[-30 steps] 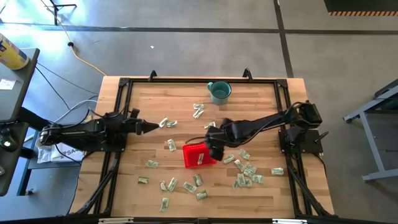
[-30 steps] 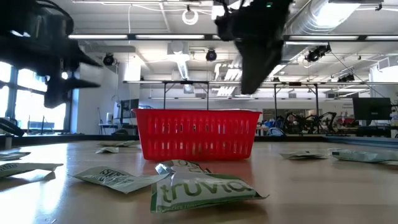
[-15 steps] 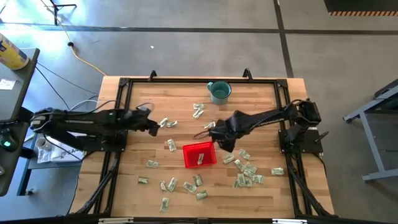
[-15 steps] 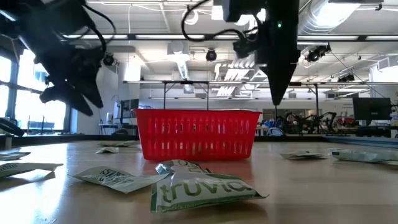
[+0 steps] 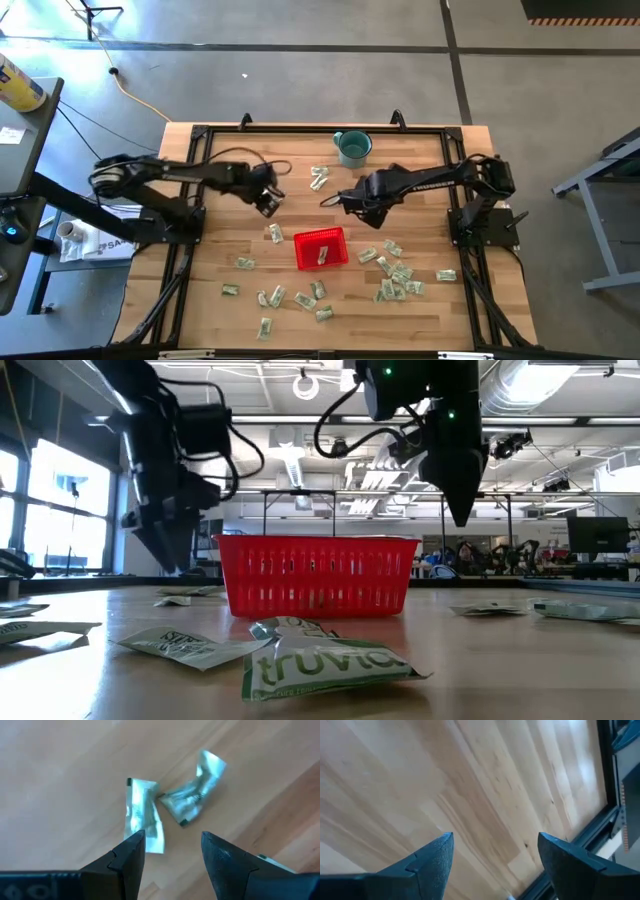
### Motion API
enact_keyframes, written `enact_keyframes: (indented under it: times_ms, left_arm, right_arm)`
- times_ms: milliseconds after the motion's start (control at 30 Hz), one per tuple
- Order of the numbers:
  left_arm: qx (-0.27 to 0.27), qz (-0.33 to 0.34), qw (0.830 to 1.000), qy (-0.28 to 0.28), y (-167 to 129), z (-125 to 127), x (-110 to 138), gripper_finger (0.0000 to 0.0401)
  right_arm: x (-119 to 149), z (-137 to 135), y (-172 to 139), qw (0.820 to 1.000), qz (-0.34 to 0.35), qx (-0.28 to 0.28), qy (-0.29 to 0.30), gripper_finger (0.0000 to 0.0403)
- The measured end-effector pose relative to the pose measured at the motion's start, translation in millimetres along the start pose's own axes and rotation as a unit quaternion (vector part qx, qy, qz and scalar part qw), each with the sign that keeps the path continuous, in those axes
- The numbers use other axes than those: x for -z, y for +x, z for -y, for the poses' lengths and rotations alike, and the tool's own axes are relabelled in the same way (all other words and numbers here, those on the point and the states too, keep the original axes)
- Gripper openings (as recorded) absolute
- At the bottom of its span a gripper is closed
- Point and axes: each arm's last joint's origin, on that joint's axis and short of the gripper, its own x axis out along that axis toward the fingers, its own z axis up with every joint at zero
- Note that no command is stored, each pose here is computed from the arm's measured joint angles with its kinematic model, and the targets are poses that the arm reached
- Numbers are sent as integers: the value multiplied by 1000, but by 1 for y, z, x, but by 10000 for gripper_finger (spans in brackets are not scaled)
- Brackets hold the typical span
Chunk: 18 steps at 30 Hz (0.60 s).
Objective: Pick and place Stevia / Truvia into bins
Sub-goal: Put the green stevia packet into the red bin
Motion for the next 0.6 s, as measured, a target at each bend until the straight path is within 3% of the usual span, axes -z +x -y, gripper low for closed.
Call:
enact_keyframes:
  times_ms: [133, 267, 600]
  left_arm:
    - [-11, -55, 998, 1, 14, -15, -8, 227]
    - [-27, -81, 996, 10, 24, -24, -10, 227]
    - [-21, -49, 998, 27, 27, -22, -16, 225]
  right_arm:
    - [2, 9, 2, 1000, -1, -6, 19, 279]
    - [11, 25, 21, 996, -22, -20, 85, 279]
    - [41, 38, 35, 981, -9, -55, 188, 279]
